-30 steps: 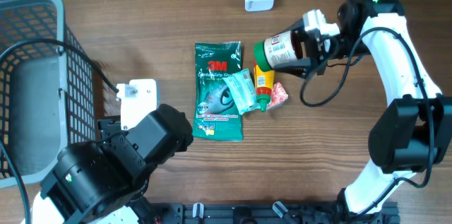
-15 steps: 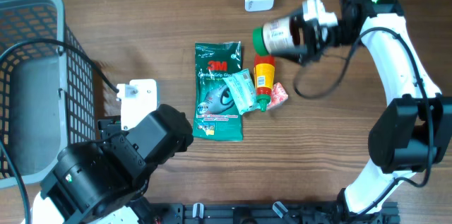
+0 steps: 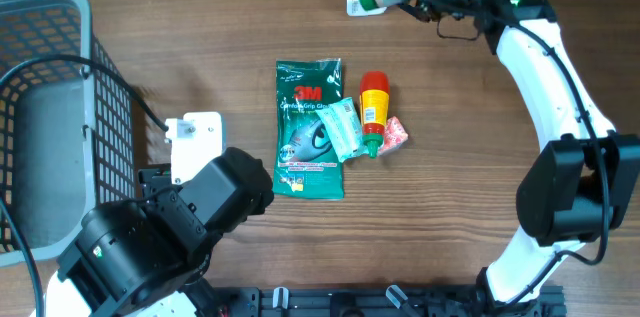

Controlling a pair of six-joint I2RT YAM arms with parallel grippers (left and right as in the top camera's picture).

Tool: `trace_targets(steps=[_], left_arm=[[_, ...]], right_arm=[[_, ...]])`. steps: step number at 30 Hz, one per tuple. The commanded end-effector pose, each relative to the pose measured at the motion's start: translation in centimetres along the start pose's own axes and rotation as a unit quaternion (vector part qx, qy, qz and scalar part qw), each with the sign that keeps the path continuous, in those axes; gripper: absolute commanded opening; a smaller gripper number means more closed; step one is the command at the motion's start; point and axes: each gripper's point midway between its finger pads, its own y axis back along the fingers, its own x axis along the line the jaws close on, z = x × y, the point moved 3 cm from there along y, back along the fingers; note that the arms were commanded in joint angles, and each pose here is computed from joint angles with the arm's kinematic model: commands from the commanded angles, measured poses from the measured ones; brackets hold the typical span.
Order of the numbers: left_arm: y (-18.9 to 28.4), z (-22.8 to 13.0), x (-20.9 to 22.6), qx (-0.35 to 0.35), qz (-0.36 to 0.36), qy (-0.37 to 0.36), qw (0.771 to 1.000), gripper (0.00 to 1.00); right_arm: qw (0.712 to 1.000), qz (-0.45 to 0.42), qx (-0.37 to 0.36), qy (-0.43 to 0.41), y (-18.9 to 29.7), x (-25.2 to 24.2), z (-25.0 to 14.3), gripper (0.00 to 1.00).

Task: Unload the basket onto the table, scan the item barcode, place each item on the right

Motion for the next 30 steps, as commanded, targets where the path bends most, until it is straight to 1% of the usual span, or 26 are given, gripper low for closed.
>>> trace_targets(steps=[1,4,9,14,17,20,25,30], left_arm=[[0.0,0.1,0.1,-0.005,0.003,0.008,1.0,1.0],[0.0,0.1,0.1,-0.005,0.003,0.008,1.0,1.0],[0.0,0.1,0.1,-0.005,0.003,0.008,1.0,1.0],[0.0,0.1,0.1,-0.005,0.003,0.008,1.0,1.0],[0.0,0.1,0.1,-0.005,0.003,0.008,1.0,1.0],[0.0,0.1,0.1,-0.005,0.003,0.008,1.0,1.0],[0.0,0.1,0.1,-0.005,0.003,0.008,1.0,1.0],[0.0,0.1,0.1,-0.005,0.003,0.008,1.0,1.0]], right_arm=[[0.978,-0.032,-0.046,-0.203,-1.4,-2.6,1.6,0.47],[0.964,-0.022,-0.052,-0.26,-2.8,-3.7,2.1,0.47],[0.941,0.006,-0.064,-0.331,-5.6,-6.3,3.2,0.47],[0.922,0.095,-0.083,-0.366,-8.5,-7.9,5.2,0.47],[0.895,0.091,-0.1,-0.426,-9.8,-11.2,5.3,0.47],[0.879,0.08,-0.134,-0.451,-10.6,-13.6,5.5,0.47],[0.878,0.095,-0.176,-0.434,-10.4,-13.8,6.8,0.48],[0.893,0.111,-0.181,-0.397,-10.1,-12.1,7.9,0.51]])
